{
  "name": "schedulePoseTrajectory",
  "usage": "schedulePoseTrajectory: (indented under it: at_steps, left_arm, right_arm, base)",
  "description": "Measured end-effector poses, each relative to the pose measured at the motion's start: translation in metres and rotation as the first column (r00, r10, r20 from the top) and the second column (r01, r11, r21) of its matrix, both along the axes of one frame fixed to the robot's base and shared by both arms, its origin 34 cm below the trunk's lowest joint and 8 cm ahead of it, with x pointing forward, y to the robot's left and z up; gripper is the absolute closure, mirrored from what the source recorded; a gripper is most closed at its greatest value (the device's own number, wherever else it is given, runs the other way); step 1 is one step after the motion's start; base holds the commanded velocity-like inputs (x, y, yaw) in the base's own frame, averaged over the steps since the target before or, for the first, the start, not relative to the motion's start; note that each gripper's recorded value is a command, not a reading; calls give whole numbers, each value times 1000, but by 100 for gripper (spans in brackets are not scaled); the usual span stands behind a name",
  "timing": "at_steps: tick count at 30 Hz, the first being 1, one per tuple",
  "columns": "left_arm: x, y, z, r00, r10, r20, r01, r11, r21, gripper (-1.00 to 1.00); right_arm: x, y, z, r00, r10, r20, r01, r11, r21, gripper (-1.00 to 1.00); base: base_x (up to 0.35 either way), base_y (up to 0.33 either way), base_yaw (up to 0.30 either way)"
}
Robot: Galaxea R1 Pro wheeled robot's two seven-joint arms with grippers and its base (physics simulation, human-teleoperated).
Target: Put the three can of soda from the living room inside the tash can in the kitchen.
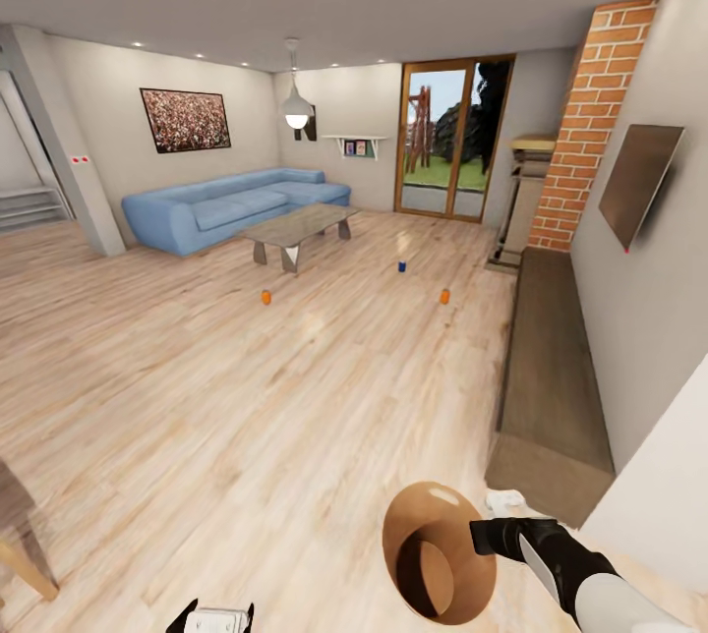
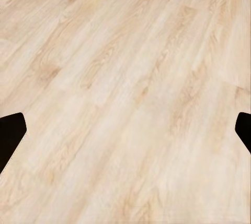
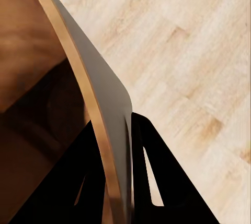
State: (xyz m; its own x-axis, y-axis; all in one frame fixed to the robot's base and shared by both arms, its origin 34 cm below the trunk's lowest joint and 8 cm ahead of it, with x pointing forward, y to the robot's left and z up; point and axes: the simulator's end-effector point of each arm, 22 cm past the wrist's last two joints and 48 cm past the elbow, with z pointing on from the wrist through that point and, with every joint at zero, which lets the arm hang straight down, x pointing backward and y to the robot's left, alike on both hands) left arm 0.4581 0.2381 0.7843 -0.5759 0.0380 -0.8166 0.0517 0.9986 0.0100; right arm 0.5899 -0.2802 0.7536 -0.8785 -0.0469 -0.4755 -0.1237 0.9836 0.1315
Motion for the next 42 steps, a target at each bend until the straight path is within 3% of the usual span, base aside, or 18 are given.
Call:
schedulePoseTrajectory:
  at_steps: [42]
  left_arm:
    - [1,-1,0,1000,0,1,0,1000,-2,-100]
  right_arm:
    - [0,0,0,1000,0,0,0,1000,0,100]
  base:
    - [270,181,0]
